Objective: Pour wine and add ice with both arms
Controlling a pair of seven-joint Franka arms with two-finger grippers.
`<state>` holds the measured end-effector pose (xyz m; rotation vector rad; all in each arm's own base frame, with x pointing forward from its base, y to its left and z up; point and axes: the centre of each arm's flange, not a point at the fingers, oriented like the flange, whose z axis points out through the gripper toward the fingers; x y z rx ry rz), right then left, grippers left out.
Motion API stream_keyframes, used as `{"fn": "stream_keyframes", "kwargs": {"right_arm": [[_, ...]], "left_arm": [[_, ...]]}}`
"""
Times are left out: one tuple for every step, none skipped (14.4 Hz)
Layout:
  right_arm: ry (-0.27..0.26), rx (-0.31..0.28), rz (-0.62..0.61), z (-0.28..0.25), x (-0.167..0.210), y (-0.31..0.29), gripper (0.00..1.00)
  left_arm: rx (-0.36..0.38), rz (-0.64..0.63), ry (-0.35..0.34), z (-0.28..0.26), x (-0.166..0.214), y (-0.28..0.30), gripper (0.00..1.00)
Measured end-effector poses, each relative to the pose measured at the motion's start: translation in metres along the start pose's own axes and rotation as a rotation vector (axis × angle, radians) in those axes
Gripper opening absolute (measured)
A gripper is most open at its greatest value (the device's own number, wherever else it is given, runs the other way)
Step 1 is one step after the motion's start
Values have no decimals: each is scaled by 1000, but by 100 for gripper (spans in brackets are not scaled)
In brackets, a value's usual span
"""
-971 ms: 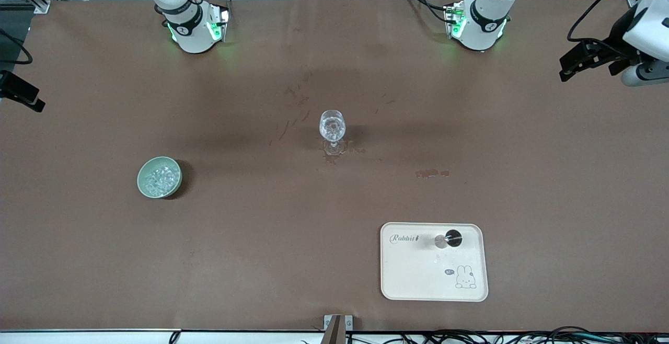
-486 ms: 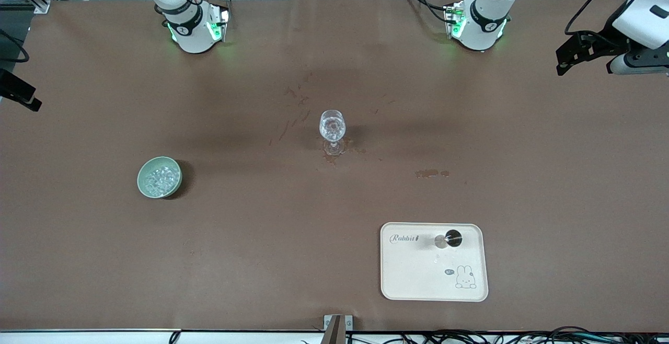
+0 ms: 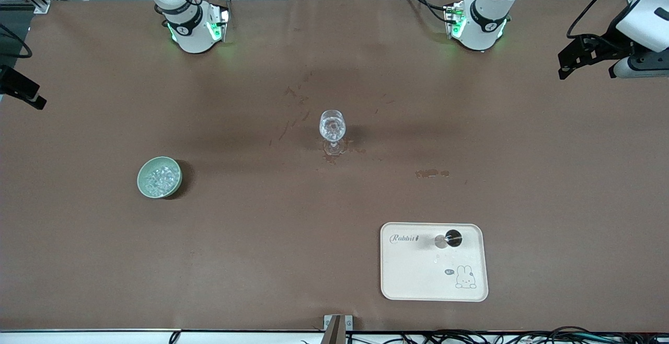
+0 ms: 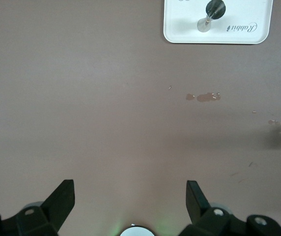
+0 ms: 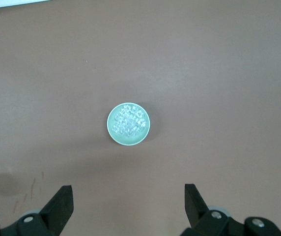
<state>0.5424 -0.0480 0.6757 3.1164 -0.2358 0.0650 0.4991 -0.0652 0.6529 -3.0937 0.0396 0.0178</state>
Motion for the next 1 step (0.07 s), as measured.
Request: {"fn": "stream_keyframes", "kwargs": {"right_arm": [[-5, 0, 3, -1, -1, 0, 100]], "left_arm": [[0, 3, 0, 0, 0, 1, 100]]}}
